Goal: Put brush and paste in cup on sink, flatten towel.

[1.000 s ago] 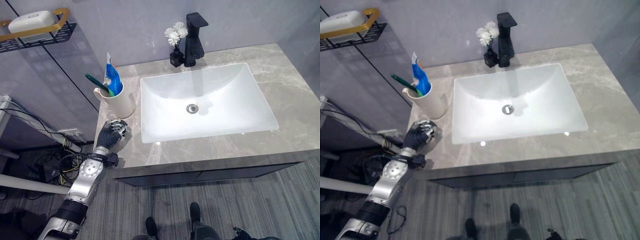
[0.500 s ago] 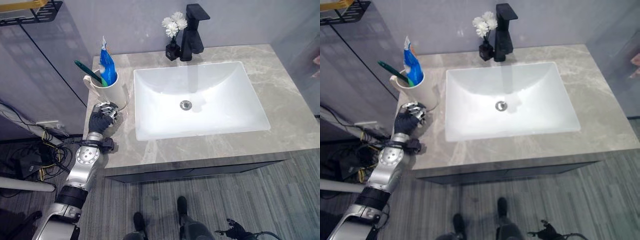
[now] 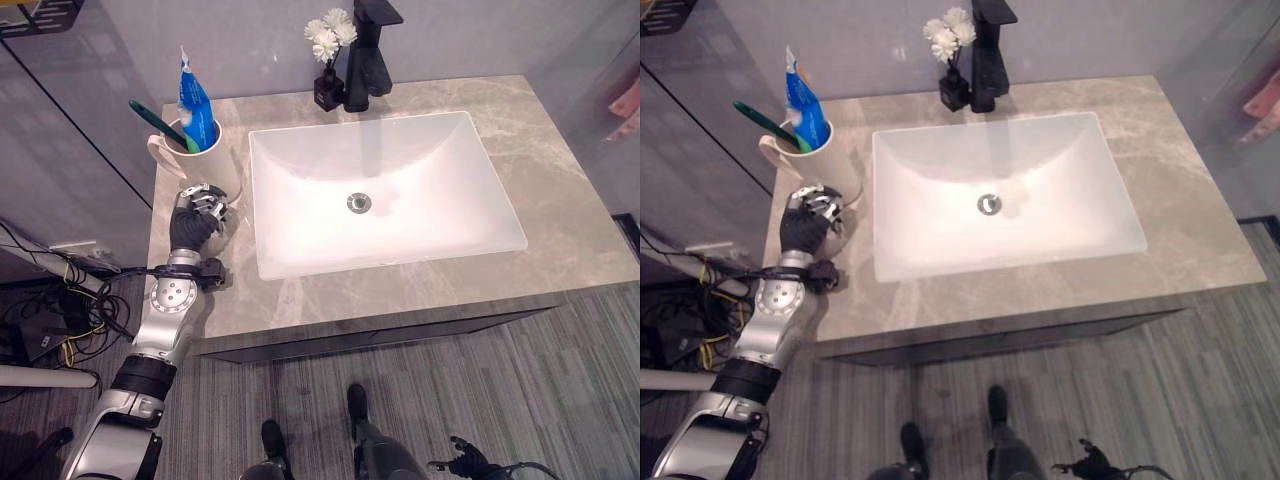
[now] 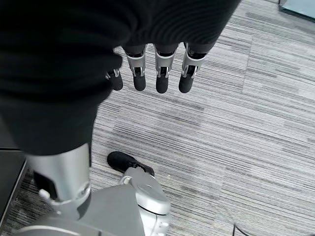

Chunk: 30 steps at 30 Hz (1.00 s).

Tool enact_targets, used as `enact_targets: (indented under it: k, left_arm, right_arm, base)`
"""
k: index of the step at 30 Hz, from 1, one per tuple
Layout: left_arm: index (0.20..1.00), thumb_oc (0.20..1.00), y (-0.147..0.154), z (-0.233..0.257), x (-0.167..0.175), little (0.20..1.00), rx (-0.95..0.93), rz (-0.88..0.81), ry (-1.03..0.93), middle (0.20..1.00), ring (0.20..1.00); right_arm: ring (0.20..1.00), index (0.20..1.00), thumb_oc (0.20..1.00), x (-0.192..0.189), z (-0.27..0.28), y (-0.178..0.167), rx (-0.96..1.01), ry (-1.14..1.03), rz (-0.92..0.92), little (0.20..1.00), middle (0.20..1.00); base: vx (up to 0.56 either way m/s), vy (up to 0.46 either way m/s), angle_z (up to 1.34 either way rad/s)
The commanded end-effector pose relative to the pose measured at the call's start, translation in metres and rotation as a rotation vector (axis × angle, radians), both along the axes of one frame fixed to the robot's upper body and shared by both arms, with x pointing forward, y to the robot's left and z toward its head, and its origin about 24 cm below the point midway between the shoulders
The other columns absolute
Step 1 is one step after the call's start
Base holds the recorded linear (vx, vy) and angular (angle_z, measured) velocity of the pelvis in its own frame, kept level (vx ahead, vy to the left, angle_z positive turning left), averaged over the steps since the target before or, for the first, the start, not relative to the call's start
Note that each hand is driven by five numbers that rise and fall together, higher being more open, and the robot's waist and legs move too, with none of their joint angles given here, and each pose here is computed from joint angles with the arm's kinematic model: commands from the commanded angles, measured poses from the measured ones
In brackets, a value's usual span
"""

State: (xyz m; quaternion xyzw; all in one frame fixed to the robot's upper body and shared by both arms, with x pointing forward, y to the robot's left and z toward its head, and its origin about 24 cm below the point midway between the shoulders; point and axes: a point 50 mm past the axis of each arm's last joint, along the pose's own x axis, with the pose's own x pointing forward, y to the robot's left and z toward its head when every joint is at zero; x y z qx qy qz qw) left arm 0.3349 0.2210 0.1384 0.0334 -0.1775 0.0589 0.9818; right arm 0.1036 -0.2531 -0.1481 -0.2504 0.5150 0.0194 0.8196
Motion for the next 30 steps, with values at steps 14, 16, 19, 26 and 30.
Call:
enact_targets:
  k: [14, 16, 19, 26, 30]
  left_arm:
    - [0.2, 0.2, 0.046, 0.045, 0.022, 0.2, 0.003, 0.183, -0.043, 0.2, 0.2]
    - [0.2, 0.2, 0.049, 0.056, 0.025, 0.2, 0.017, 0.198, -0.059, 0.2, 0.2]
    - [0.2, 0.2, 0.052, 0.069, 0.029, 0.2, 0.037, 0.213, -0.079, 0.2, 0.2]
    - [0.2, 0.2, 0.056, 0.093, 0.036, 0.2, 0.038, 0.244, -0.117, 0.2, 0.2]
    - [0.2, 0.2, 0.055, 0.098, 0.038, 0.2, 0.042, 0.244, -0.122, 0.2, 0.2]
  right_arm:
    - [1.0, 1.0, 1.0, 0.013, 0.006, -0.002, -0.006, -0.036, 0.068, 1.0, 1.0]
    - [1.0, 1.0, 1.0, 0.011, 0.005, -0.001, -0.006, -0.025, 0.075, 1.0, 1.0]
    - [1.0, 1.0, 1.0, 0.013, 0.005, -0.001, -0.008, -0.027, 0.078, 1.0, 1.0]
    - [1.0, 1.0, 1.0, 0.024, 0.009, 0.002, 0.007, -0.068, 0.086, 1.0, 1.0]
    - [1.0, 1.0, 1.0, 0.025, 0.009, 0.005, 0.014, -0.07, 0.09, 1.0, 1.0]
  base:
    - [0.0, 0.001, -0.05]
    - [0.0, 0.0, 0.0]
    - [0.0, 0.0, 0.0]
    - [0.0, 0.013, -0.01]
    - [0.01, 0.024, -0.07]
